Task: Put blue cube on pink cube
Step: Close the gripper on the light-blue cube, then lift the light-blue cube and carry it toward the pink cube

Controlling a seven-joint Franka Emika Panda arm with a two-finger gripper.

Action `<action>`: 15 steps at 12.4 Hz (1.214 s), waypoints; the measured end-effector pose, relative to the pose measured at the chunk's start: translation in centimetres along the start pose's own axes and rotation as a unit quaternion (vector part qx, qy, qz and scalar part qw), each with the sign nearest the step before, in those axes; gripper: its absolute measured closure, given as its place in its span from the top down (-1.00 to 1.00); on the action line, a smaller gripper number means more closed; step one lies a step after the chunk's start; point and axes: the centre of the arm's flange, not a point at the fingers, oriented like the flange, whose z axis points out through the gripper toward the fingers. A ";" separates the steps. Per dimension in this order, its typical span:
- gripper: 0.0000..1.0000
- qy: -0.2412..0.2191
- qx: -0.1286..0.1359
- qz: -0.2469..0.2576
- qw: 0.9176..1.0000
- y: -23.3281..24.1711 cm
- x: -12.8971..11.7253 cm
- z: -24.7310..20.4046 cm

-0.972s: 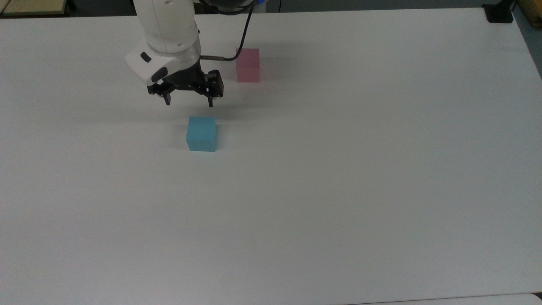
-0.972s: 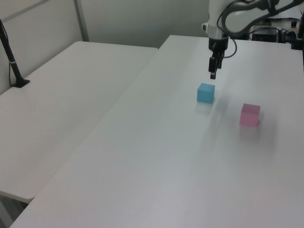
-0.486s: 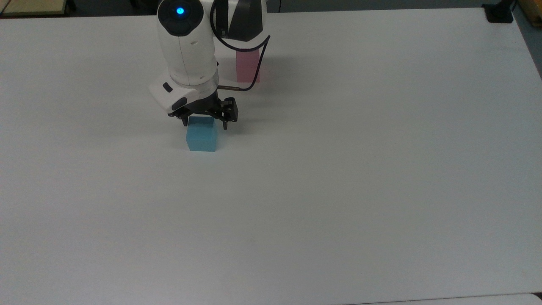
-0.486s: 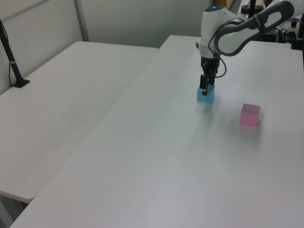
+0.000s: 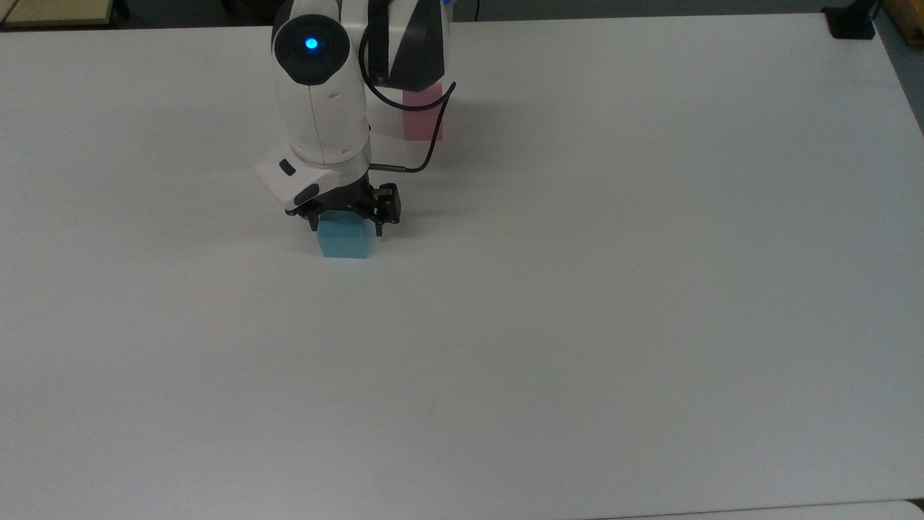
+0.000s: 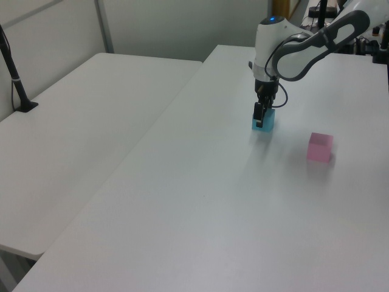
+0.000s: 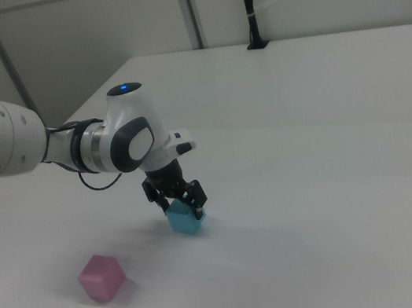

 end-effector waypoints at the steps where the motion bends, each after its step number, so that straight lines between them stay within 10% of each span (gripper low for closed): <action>1: 0.91 -0.001 0.000 0.000 1.000 0.0 0.0 0.1; 4: 0.21 0.002 0.000 0.001 1.000 0.1 0.1 -0.1; 8: 0.21 0.026 -0.002 0.005 1.000 0.7 1.3 -3.0; 15: 0.21 0.023 -0.011 0.033 0.999 3.5 2.6 -23.9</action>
